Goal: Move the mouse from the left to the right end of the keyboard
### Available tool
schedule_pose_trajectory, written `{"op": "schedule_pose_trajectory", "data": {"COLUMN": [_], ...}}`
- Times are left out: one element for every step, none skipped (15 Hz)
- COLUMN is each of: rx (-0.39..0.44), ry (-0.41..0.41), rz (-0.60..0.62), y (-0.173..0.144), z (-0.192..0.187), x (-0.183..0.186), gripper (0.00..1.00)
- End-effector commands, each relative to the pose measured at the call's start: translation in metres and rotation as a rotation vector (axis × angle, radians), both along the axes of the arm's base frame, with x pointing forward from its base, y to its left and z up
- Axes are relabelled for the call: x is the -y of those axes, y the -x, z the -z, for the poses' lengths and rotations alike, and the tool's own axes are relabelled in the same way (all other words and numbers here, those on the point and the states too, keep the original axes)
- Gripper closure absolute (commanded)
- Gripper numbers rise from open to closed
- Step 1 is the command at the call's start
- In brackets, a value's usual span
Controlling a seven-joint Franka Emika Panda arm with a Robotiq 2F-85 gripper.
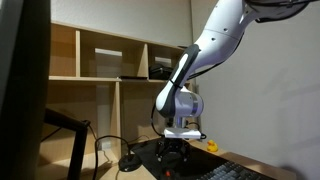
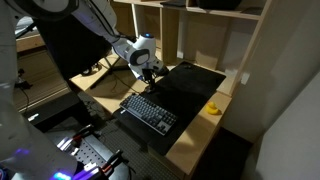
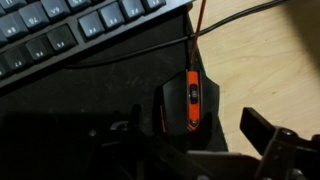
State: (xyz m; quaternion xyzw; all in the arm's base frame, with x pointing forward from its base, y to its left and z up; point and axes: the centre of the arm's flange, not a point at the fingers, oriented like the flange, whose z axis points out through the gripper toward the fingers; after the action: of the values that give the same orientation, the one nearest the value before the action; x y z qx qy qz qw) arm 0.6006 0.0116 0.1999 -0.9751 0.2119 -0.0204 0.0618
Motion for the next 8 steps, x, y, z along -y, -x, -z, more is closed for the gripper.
{"op": "schedule_pose_trajectory", "data": {"rx": [0.037, 0.042, 0.049, 0.057, 0.063, 0.065, 0.064, 0.062], "ry": [-0.014, -0.01, -0.009, -0.005, 0.001, 0.01, 0.008, 0.012], "rz": [0.03, 0.031, 0.029, 0.03, 0.031, 0.031, 0.032, 0.031], "y": [-0.0054, -0.0039, -0.0038, -0.0044, -0.005, -0.0044, -0.0041, -0.004], "z": [0.0157, 0.0145, 0.014, 0.0139, 0.014, 0.0136, 0.0126, 0.0125], "x": [-0.0041, -0.0034, -0.0027, -0.0017, -0.0009, 0.0, 0.0, 0.0004], "gripper": [0.0, 0.0, 0.0, 0.0, 0.0, 0.0, 0.0, 0.0]}}
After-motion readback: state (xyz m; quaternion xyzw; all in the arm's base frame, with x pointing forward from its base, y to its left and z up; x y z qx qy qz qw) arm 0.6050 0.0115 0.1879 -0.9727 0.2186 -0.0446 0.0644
